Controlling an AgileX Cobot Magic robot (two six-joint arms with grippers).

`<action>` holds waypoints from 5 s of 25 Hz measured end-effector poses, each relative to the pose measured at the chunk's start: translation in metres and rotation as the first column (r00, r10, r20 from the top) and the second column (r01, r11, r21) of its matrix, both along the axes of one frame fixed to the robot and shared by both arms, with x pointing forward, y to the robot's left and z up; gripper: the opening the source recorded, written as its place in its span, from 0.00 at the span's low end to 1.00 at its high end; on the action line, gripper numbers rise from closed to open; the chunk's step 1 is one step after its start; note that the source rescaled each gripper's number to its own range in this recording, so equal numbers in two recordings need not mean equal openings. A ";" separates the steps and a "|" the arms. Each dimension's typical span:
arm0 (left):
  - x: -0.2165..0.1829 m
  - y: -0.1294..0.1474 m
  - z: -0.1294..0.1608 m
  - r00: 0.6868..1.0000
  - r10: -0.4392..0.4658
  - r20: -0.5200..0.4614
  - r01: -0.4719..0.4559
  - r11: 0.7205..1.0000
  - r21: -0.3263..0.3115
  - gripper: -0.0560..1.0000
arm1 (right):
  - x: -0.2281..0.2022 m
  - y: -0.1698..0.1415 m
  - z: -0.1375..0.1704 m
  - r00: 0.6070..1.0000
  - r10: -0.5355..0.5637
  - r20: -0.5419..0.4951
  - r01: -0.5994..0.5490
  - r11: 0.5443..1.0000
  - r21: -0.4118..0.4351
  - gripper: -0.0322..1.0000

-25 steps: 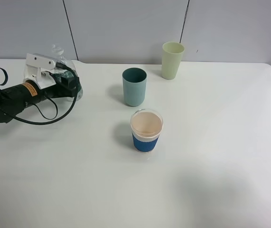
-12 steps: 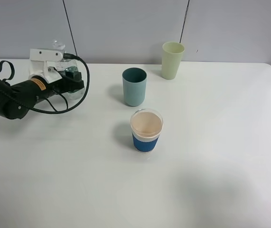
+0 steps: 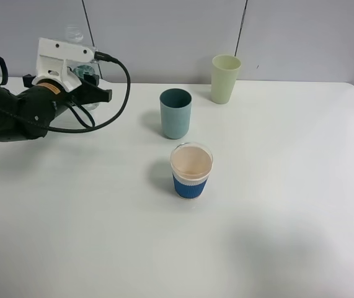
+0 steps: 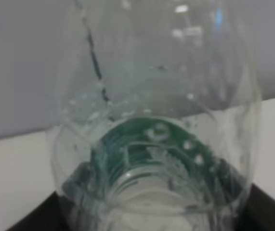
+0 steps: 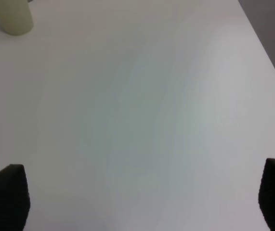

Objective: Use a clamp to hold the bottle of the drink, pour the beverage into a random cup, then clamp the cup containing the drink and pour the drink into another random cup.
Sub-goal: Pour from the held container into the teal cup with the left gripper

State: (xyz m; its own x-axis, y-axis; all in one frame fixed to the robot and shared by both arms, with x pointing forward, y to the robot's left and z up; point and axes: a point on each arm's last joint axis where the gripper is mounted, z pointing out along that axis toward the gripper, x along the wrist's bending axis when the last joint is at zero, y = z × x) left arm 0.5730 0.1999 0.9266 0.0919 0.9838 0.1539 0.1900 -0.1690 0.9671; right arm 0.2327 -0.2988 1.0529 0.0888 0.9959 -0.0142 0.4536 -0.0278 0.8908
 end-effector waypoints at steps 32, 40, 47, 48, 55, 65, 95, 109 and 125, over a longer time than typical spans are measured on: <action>-0.005 -0.058 0.019 0.990 -0.034 -0.135 0.093 0.883 0.459 0.05 | 0.000 0.000 0.000 1.000 0.000 0.000 0.000 1.000 0.000 1.00; 0.000 -0.066 0.033 0.993 -0.001 -0.117 0.073 0.784 0.616 0.05 | 0.000 0.000 0.000 1.000 0.000 0.000 0.000 1.000 0.000 1.00; 0.000 -0.061 0.034 0.991 0.037 -0.130 0.066 0.703 0.708 0.05 | 0.000 0.000 0.000 1.000 0.000 0.000 0.000 1.000 0.000 1.00; 0.000 -0.061 0.034 0.990 0.043 -0.134 0.068 0.689 0.721 0.05 | 0.000 0.000 0.000 1.000 0.000 0.000 0.000 1.000 0.000 1.00; 0.002 -0.061 0.033 0.983 0.081 -0.164 0.087 0.585 0.806 0.05 | 0.000 0.000 0.000 1.000 0.000 0.000 0.000 1.000 0.000 1.00; 0.000 -0.085 0.017 0.978 0.045 -0.203 0.163 0.440 0.883 0.05 | 0.000 0.000 0.000 1.000 0.000 0.000 0.000 1.000 0.000 1.00; 0.007 -0.106 0.013 0.988 0.005 -0.154 0.151 0.162 0.975 0.05 | 0.000 0.000 0.000 1.000 0.000 0.000 0.000 1.000 0.000 1.00; 0.008 -0.105 0.019 0.996 0.009 -0.093 0.091 0.120 0.989 0.05 | 0.000 0.000 0.000 1.000 0.000 0.000 0.000 1.000 0.000 1.00; 0.008 -0.104 0.021 0.996 0.018 -0.085 0.084 0.056 0.995 0.05 | 0.000 0.000 0.000 1.000 0.000 0.000 0.000 1.000 0.000 1.00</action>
